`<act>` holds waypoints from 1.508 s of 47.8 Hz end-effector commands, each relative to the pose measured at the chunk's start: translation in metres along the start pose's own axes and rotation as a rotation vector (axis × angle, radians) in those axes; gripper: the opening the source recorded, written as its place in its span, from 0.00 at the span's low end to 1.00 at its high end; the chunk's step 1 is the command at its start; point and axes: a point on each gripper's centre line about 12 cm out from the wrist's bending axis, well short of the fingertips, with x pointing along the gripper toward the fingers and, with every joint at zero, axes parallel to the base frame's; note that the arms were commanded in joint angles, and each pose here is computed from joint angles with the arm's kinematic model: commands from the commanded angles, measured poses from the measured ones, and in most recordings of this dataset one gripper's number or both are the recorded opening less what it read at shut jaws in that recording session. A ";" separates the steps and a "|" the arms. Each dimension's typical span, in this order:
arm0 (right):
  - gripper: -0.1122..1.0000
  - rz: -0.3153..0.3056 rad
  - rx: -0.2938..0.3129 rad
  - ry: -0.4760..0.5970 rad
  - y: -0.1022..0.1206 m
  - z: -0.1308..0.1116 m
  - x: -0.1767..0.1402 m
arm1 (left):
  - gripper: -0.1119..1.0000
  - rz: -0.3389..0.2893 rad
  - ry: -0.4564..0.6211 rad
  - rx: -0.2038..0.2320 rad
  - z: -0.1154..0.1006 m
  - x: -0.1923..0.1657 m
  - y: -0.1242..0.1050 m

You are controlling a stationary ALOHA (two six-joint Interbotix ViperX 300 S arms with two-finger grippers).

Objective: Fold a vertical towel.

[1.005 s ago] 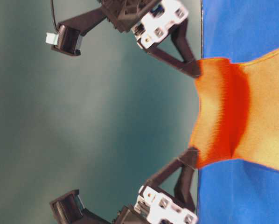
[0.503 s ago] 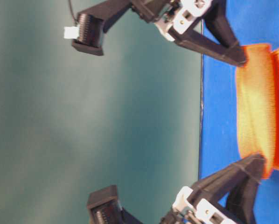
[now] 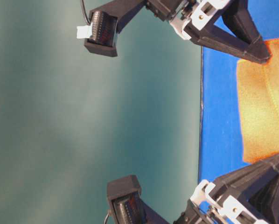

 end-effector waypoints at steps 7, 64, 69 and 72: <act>0.13 0.002 0.011 -0.031 0.001 0.010 0.001 | 0.13 -0.001 -0.032 0.004 0.011 0.000 0.000; 0.63 -0.006 -0.050 -0.435 -0.006 0.052 -0.155 | 0.68 0.036 -0.278 -0.011 0.075 -0.155 0.014; 0.63 -0.003 -0.051 -0.486 -0.006 0.043 -0.174 | 0.68 0.044 -0.340 -0.015 0.066 -0.178 0.015; 0.63 -0.003 -0.049 -0.508 -0.007 0.036 -0.182 | 0.68 0.045 -0.372 -0.016 0.061 -0.190 0.015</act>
